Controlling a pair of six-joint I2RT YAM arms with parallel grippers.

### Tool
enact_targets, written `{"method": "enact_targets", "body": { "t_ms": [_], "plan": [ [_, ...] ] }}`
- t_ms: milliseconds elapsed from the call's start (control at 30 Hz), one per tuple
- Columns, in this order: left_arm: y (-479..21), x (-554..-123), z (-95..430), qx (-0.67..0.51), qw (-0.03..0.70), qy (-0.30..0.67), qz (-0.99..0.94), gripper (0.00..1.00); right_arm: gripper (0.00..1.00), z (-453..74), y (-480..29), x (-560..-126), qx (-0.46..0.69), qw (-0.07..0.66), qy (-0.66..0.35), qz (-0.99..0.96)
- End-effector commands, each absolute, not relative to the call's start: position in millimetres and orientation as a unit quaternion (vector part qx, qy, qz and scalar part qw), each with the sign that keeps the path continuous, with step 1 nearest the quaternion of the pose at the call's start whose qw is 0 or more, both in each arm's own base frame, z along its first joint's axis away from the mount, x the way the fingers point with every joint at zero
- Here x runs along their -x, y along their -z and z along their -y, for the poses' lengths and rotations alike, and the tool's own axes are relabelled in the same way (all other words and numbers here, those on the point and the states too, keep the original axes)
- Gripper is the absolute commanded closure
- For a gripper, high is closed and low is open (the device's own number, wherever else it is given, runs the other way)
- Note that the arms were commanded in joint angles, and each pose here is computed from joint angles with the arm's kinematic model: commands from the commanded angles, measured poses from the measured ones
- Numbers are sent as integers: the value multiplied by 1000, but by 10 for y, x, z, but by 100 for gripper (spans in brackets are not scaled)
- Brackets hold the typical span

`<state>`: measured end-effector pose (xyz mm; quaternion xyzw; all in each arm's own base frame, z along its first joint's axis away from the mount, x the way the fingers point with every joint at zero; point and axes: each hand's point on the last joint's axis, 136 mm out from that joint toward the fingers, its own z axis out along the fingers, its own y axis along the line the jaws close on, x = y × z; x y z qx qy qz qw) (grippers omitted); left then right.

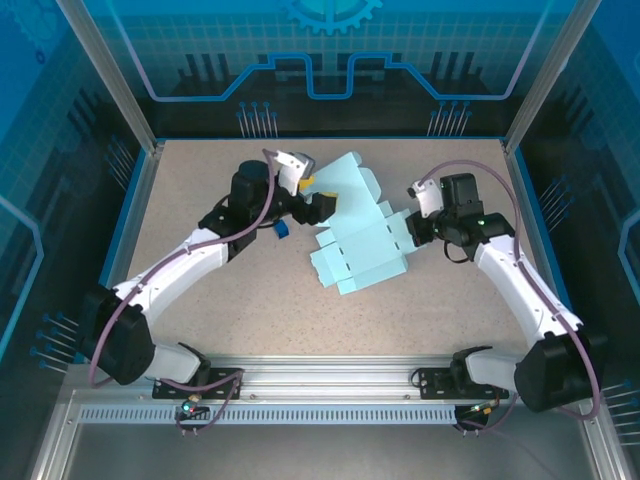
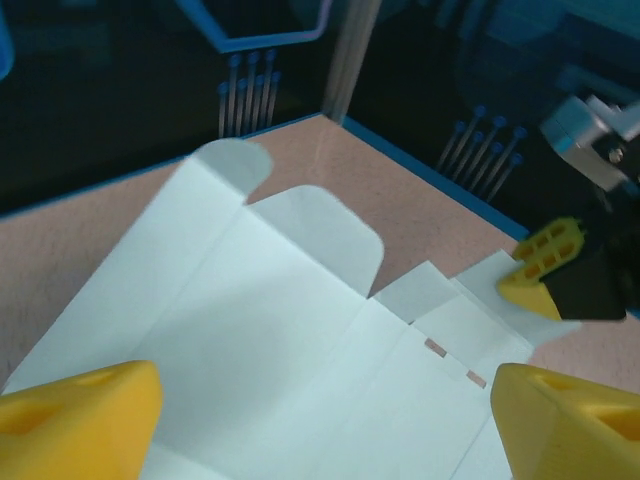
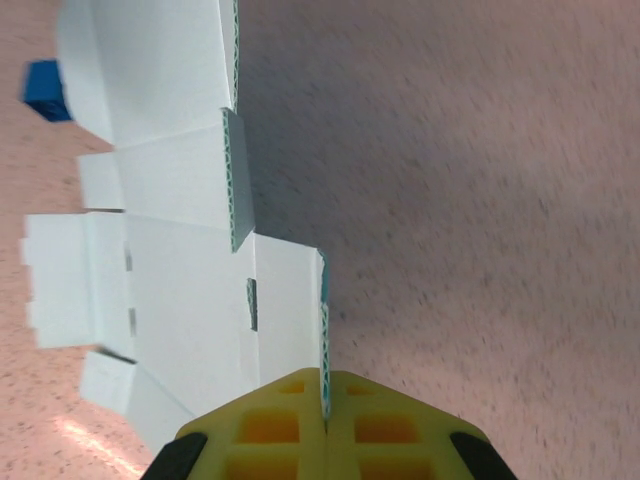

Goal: Fold the paper box

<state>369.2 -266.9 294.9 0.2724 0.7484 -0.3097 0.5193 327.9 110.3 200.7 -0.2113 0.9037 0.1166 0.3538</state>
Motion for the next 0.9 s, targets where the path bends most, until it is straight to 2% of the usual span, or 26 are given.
{"method": "enact_targets", "body": {
  "t_ms": [0, 200, 400, 600, 667, 867],
  "plan": [
    [-3285, -3379, 2875, -434, 534, 288, -666, 15, 100, -1383, -2260, -3211, 302, 382, -150, -861],
    [-3359, -3066, 2956, -586, 511, 205, -595, 14, 100, -1659, -2391, -3134, 391, 390, -145, -821],
    [-3297, -3030, 2927, -662, 468, 163, -562, 11, 100, -1807, -2522, -3062, 440, 389, -155, -794],
    [-3146, -3105, 2871, -712, 396, 132, -565, 9, 100, -1885, -2606, -2985, 468, 383, -157, -781],
    [-3084, -3137, 2840, -724, 369, 122, -570, 12, 100, -1885, -2614, -2985, 471, 381, -152, -781],
    [-2983, -3145, 2759, -738, 310, 115, -588, 31, 100, -1872, -2635, -3006, 473, 382, -143, -781]
  ]
}}
